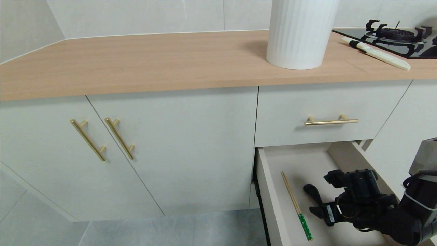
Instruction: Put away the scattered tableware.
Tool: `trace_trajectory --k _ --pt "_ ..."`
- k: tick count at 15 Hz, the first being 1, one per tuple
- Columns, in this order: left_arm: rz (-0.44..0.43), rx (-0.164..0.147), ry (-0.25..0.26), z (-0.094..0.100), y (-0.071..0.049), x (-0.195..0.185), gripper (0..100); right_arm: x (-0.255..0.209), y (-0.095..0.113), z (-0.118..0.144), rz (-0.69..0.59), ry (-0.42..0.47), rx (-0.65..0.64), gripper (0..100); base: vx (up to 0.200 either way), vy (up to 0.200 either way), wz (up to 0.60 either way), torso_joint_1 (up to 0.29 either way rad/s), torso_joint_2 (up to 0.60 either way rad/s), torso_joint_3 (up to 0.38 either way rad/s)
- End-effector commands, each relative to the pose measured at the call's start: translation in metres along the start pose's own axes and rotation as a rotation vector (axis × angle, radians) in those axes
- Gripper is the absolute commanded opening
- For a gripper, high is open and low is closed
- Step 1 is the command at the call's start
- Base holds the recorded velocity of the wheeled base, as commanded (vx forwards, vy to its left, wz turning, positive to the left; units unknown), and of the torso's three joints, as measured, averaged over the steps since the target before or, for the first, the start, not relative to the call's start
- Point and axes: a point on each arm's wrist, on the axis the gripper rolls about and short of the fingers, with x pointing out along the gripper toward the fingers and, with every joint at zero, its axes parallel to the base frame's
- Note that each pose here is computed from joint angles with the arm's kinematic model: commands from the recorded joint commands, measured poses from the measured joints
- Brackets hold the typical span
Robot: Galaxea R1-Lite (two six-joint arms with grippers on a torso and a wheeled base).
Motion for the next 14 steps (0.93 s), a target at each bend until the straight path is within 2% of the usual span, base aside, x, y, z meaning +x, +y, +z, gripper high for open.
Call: trace_trajectory --k 1,3,6,7,11,14 --pt "0.0 0.0 0.002 0.0 0.0 0.0 100 -0.003 0.0 0.0 -0.002 -0.004 0.0 100 0.0 0.0 0.0 0.0 0.0 0.0" --pt "0.0 0.0 0.002 0.0 0.0 0.0 100 -0.017 -0.002 0.011 -0.021 -0.071 0.007 100 0.0 0.0 0.0 0.0 0.0 0.0" --pt "0.0 0.0 0.002 0.0 0.0 0.0 100 -0.072 -0.007 0.026 -0.026 -0.215 0.017 100 0.0 0.0 0.0 0.0 0.0 0.0" --pt "0.0 0.0 0.002 0.0 0.0 0.0 100 -0.089 -0.007 0.028 -0.026 -0.238 0.017 100 0.0 0.0 0.0 0.0 0.0 0.0" --pt "0.0 0.0 0.002 0.0 0.0 0.0 100 -0.151 -0.011 0.021 -0.026 -0.246 0.021 100 0.0 0.0 0.0 0.0 0.0 0.0" --pt "0.0 0.0 0.002 0.0 0.0 0.0 100 -0.196 -0.013 0.005 -0.016 -0.25 0.023 100 0.0 0.0 0.0 0.0 0.0 0.0"
